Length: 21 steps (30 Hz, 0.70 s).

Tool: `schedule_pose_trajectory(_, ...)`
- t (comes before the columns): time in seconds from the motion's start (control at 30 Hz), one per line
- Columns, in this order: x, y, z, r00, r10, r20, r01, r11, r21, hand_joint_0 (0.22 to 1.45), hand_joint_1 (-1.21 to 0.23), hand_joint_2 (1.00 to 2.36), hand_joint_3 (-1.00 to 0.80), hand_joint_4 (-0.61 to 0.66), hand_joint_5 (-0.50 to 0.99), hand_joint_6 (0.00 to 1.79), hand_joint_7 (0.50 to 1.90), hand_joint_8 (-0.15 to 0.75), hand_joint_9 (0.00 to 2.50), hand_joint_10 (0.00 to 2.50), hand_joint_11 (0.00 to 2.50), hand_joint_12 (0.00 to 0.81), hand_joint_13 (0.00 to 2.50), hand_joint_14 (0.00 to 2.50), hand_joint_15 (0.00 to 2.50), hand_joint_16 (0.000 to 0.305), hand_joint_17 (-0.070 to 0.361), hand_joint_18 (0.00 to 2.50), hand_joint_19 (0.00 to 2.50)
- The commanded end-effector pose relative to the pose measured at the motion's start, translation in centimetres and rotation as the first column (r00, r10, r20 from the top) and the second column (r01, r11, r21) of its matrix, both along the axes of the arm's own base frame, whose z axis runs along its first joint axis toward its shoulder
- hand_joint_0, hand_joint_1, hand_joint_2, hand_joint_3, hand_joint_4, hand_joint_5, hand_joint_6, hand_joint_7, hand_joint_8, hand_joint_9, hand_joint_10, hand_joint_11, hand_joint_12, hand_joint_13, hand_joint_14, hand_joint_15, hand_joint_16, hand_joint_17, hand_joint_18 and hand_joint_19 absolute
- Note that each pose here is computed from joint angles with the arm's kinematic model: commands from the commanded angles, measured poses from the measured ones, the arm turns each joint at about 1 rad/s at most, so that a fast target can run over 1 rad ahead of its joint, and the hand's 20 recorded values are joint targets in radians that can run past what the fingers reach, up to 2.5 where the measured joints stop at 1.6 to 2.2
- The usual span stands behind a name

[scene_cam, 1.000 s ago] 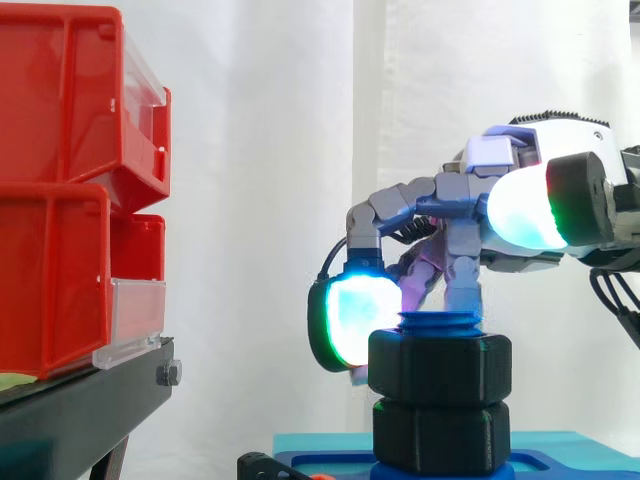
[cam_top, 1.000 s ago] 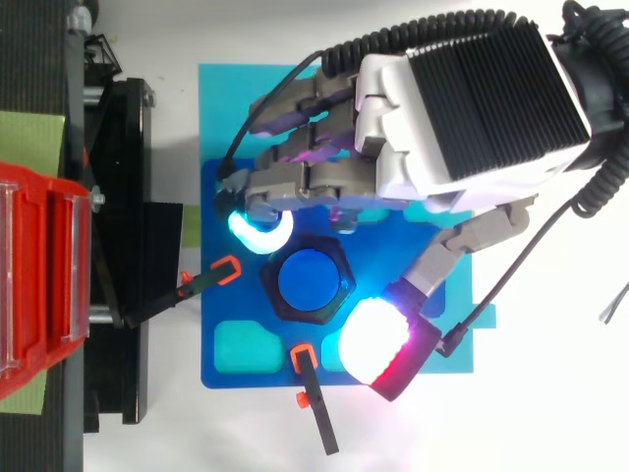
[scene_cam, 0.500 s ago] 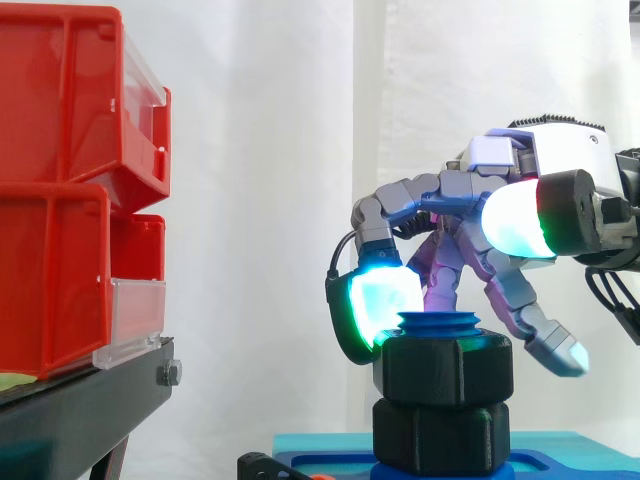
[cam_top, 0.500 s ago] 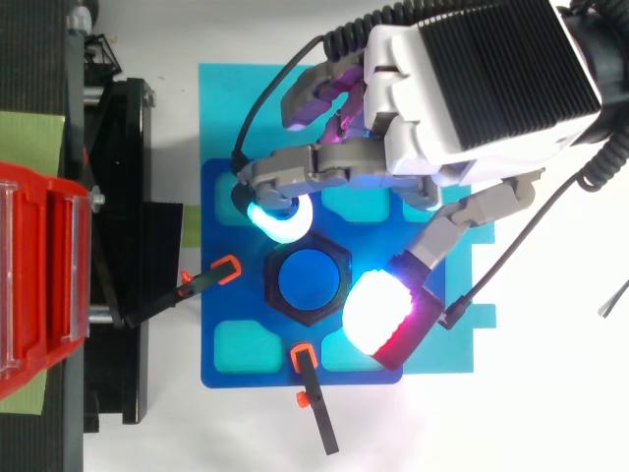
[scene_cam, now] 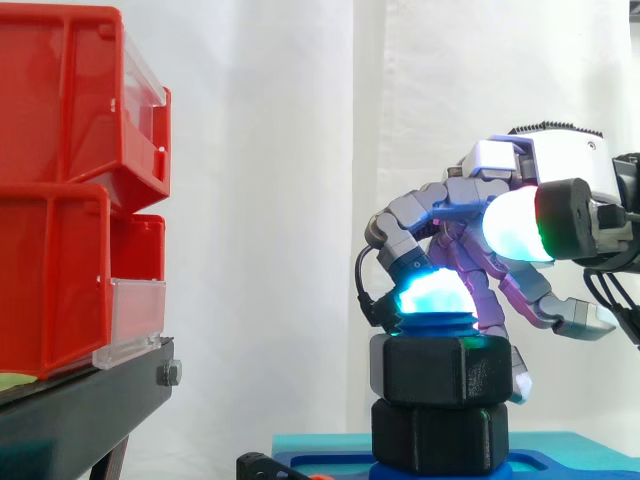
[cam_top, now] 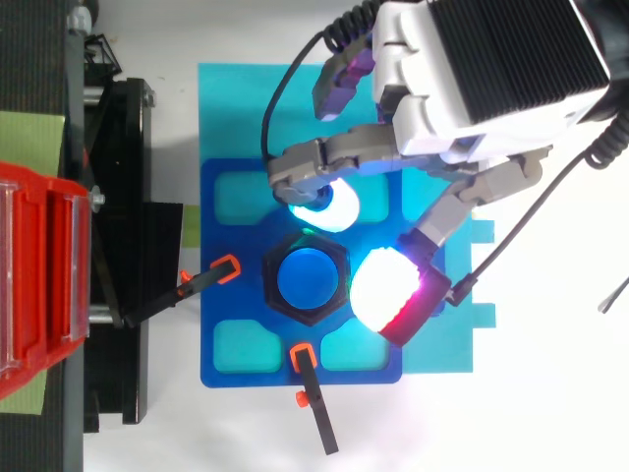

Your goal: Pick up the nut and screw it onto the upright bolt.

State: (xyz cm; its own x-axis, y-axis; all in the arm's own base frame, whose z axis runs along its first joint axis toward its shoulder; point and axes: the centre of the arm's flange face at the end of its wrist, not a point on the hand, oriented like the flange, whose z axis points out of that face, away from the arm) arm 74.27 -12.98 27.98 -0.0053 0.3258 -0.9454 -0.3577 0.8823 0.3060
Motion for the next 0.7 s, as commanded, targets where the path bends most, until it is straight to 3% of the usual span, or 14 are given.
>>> schedule_pose_trajectory(0.0, -0.1, -0.5, 0.1, 1.0, -0.001, 0.002, 0.001, 1.0, -0.001, 0.47, -0.29, 1.0, -0.5, 0.06, 0.11, 0.5, 1.57, 0.343, 2.41, 0.03, 0.81, 0.269, 1.74, 0.01, 0.15, 0.029, 0.066, 1.18, 0.19)
schedule_pose_trajectory(0.13, -0.3, -1.4, 0.3, 1.0, 0.0, 0.002, 0.0, 1.0, -0.002, 0.46, -0.28, 1.0, -0.5, 0.1, 0.08, 0.5, 1.49, 0.327, 2.19, 0.03, 0.69, 0.304, 1.57, 0.01, 0.15, 0.036, 0.081, 1.04, 0.21)
schedule_pose_trajectory(0.17, -0.2, -1.4, 0.6, 1.0, 0.003, 0.009, -0.003, 1.0, -0.003, 0.45, -0.28, 1.0, -0.5, 0.12, 0.06, 0.5, 1.43, 0.327, 2.04, 0.03, 0.62, 0.314, 1.47, 0.01, 0.15, 0.039, 0.088, 1.0, 0.22)
schedule_pose_trajectory(0.3, 0.2, -2.4, 2.7, 0.9996, 0.014, 0.027, -0.014, 0.9999, -0.008, 0.45, -0.27, 1.0, -0.5, 0.22, -0.01, 0.51, 1.18, 0.316, 1.72, 0.02, 0.49, 0.364, 1.2, 0.01, 0.13, 0.047, 0.106, 0.86, 0.24)
schedule_pose_trajectory(0.47, 0.6, -3.1, 5.0, 0.9994, 0.012, 0.033, -0.012, 0.9999, -0.011, 0.44, -0.28, 1.0, -0.5, 0.27, -0.06, 0.5, 0.98, 0.327, 1.53, 0.02, 0.41, 0.386, 1.03, 0.0, 0.09, 0.05, 0.113, 0.81, 0.23)
schedule_pose_trajectory(0.67, 0.7, -2.0, 4.4, 0.9994, 0.02, 0.027, -0.02, 0.9998, -0.01, 0.44, -0.29, 1.0, -0.5, 0.24, -0.11, 0.5, 0.81, 0.33, 1.32, 0.01, 0.3, 0.406, 0.82, 0.0, 0.04, 0.054, 0.121, 0.72, 0.22)
